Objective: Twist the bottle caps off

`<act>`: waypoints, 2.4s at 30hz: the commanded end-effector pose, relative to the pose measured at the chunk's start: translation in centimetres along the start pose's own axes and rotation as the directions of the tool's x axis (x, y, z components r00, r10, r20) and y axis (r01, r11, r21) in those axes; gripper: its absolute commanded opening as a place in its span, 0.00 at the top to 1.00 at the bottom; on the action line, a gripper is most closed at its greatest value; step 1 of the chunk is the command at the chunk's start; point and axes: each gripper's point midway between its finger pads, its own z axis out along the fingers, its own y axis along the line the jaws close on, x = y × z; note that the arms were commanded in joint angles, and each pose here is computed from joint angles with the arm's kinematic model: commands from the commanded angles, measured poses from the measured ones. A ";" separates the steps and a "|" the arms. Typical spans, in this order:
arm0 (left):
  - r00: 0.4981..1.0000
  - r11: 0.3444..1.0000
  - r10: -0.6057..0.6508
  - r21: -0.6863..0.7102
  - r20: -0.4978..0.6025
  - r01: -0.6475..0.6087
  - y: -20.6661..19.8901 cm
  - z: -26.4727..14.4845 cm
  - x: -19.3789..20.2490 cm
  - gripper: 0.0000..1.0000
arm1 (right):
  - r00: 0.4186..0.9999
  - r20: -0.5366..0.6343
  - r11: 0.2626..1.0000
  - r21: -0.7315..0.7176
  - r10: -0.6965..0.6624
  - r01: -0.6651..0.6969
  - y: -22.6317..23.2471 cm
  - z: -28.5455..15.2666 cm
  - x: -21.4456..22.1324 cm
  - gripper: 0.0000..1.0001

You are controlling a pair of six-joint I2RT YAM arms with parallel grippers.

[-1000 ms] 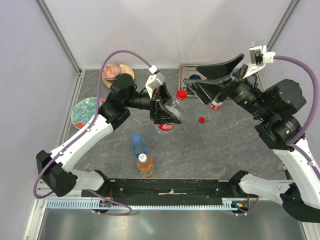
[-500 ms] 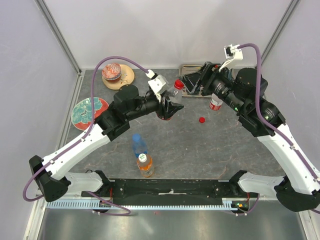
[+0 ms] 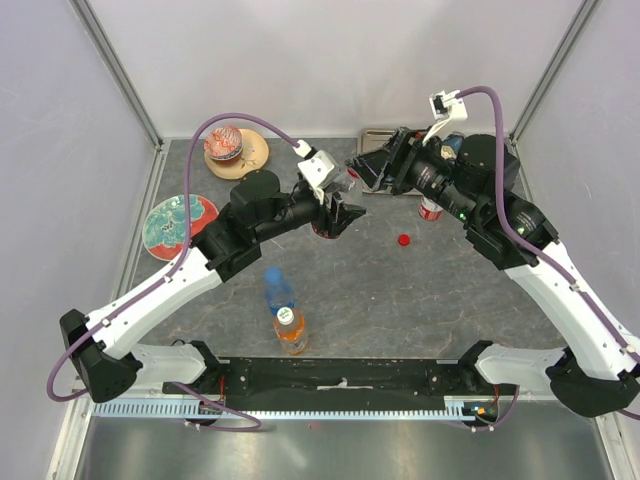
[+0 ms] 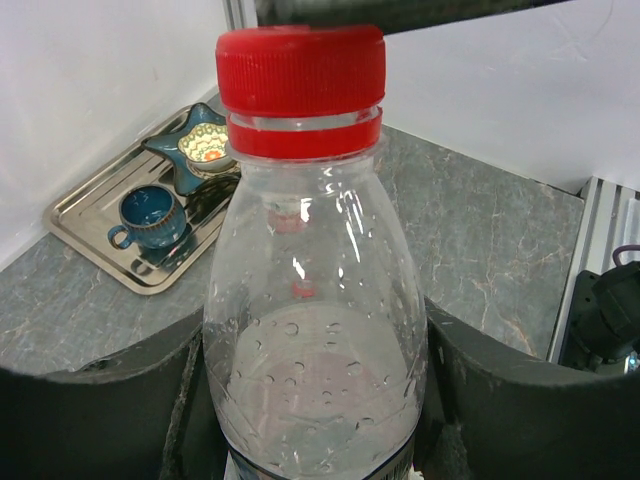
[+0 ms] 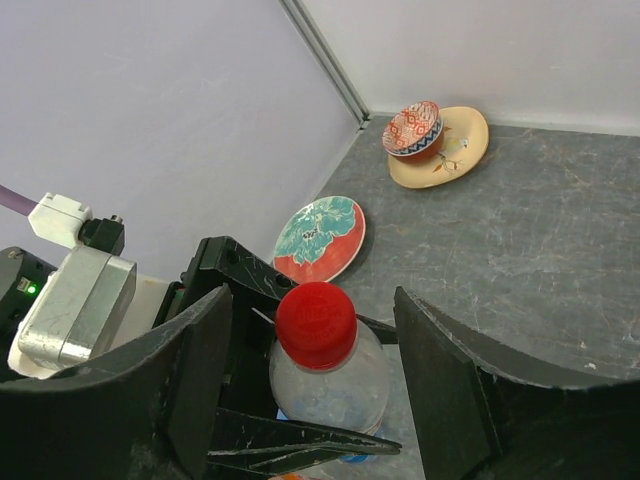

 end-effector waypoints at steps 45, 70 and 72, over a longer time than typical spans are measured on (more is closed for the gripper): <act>0.986 0.439 -0.167 0.894 -0.017 0.090 -12.6 -10.4 -7.0 0.42 | 0.936 0.089 0.491 -0.833 -0.340 0.257 13.8 -9.5 2.4 1.00; 0.978 0.451 -0.185 0.876 -0.098 0.173 -9.8 -7.4 -5.1 0.42 | 0.959 0.163 0.282 -0.932 -0.233 0.227 17.8 -14.9 -0.3 1.00; 0.972 0.467 -0.206 0.861 -0.115 0.201 -9.1 -7.0 -4.8 0.42 | 0.953 0.231 0.468 -0.832 -0.196 0.298 16.9 -12.2 -2.6 1.00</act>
